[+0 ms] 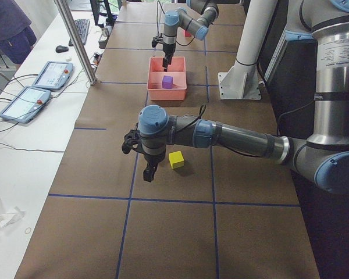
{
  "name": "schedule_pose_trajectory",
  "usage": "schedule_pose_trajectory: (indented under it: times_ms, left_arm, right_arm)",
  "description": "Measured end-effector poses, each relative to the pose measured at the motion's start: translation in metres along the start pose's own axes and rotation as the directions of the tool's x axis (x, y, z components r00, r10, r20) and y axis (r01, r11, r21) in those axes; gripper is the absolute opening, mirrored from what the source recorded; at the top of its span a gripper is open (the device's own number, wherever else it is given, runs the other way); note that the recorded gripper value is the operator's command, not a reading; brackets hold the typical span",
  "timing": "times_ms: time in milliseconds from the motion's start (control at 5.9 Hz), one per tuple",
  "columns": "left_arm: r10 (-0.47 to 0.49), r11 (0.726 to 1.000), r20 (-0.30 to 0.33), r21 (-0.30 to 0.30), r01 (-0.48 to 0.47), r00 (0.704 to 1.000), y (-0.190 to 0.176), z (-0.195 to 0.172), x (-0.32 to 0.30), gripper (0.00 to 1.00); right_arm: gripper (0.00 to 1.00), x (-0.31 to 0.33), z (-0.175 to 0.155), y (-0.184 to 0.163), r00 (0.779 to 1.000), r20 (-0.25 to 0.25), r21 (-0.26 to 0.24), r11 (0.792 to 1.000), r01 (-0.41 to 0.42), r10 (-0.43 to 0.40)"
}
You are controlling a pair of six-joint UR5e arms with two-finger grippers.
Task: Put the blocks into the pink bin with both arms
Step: 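Drop the purple cube into the bin while the left gripper reaches the orange cube, then grasp the orange cube with the left gripper while the right gripper withdraws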
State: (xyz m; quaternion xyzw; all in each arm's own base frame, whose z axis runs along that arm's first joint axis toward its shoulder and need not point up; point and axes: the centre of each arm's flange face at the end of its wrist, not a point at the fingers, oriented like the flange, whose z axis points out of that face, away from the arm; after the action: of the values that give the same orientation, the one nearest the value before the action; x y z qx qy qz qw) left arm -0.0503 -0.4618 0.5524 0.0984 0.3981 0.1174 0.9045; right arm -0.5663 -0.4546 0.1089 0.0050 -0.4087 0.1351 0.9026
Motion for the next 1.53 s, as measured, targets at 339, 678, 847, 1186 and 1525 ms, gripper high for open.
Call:
schedule_pose_trajectory:
  times_ms: [339,678,847,1186,1525]
  left_arm:
    - [0.159,0.987,-0.024,-0.01,-0.159,0.987,-0.042,0.038,0.049,1.0]
    - [0.297,0.954,-0.047,-0.012,-0.298,0.954,-0.085,0.091,0.085,1.0]
    - [0.328,0.944,-0.051,-0.013,-0.329,0.943,-0.097,0.119,0.101,1.0]
    - [0.333,0.942,-0.074,-0.011,-0.335,0.94,-0.11,0.162,0.119,1.0]
    - [0.328,0.943,-0.094,-0.024,-0.332,0.94,-0.107,0.197,0.147,1.0]
  right_arm:
    - [1.0,0.016,-0.01,-0.011,0.995,-0.017,-0.009,0.995,0.101,-0.102]
    - [1.0,0.094,-0.039,-0.059,0.976,-0.006,-0.02,0.976,0.216,-0.216]
    - [1.0,0.133,-0.052,-0.078,0.966,0.001,-0.022,0.966,0.258,-0.258]
    - [1.0,0.168,-0.063,-0.088,0.956,0.006,-0.018,0.956,0.294,-0.294]
    - [1.0,0.173,-0.064,-0.089,0.952,0.004,-0.015,0.952,0.307,-0.307]
